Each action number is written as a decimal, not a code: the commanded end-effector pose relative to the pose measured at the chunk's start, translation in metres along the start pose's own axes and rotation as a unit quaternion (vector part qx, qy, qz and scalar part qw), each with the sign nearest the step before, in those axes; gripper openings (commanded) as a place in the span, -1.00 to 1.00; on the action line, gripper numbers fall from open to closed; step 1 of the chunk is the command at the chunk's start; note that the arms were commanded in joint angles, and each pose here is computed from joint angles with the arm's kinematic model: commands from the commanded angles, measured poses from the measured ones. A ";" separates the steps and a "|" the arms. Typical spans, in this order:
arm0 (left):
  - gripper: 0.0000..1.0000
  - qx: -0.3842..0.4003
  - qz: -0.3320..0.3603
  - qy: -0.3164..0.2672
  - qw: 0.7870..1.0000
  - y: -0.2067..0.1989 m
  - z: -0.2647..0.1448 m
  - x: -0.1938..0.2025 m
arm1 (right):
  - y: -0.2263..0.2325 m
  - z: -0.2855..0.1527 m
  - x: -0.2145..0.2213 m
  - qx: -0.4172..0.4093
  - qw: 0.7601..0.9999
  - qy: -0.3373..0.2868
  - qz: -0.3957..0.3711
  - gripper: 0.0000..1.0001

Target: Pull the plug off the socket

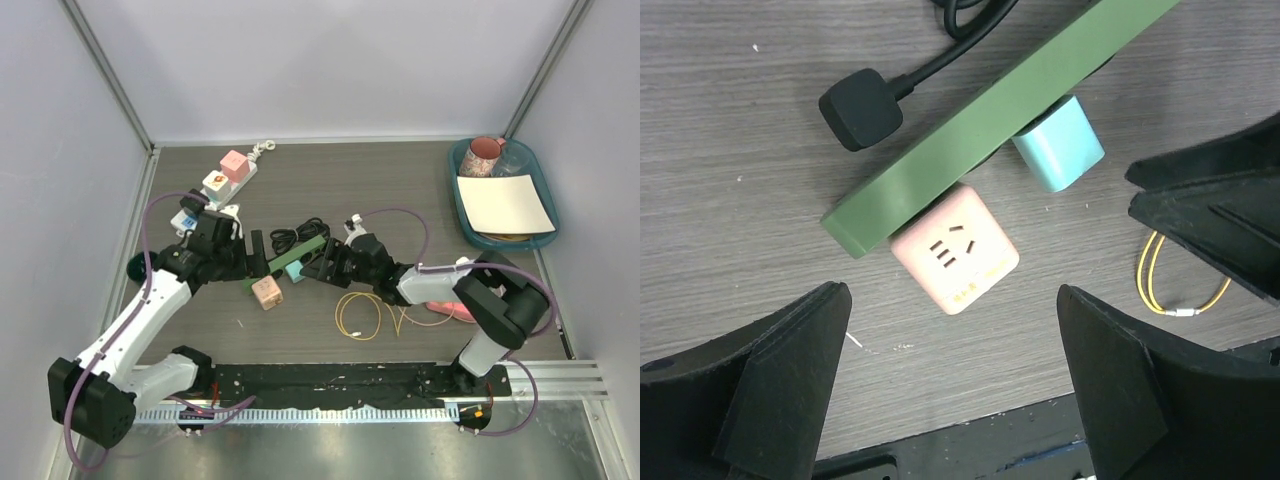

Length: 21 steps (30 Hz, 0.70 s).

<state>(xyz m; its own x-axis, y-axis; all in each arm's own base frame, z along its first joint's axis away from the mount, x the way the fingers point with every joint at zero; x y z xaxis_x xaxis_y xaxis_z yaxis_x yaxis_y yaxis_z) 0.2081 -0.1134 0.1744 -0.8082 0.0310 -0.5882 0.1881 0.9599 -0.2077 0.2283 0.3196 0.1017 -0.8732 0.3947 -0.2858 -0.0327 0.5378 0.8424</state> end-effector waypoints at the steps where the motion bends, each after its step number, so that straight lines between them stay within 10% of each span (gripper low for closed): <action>1: 0.78 0.017 -0.020 0.013 1.000 -0.006 0.003 -0.001 | 0.015 0.008 -0.006 -0.095 0.995 0.010 0.022 0.36; 21: 0.75 -0.006 -0.002 0.076 0.997 0.007 0.028 0.007 | -0.001 0.043 -0.005 -0.176 0.980 0.034 0.084 0.29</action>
<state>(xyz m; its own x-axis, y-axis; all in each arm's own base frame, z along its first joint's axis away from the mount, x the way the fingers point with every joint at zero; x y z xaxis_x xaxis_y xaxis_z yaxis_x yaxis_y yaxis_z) 0.2146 -0.1110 0.1421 -0.8959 0.0483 -0.4417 0.1445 0.9717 -0.1869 0.2429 0.3407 0.0615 -0.9149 0.3905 -0.1019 0.0137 0.2825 0.9592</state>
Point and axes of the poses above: each gripper's point midway between its finger pads, its own z axis out along the fingers, its own y axis along the line the jaws close on, x = y × z, the point moved 4 cm from there along -z, back along the fingers, and after that the axes turned 9 degrees about z, right-handed, at the moved point
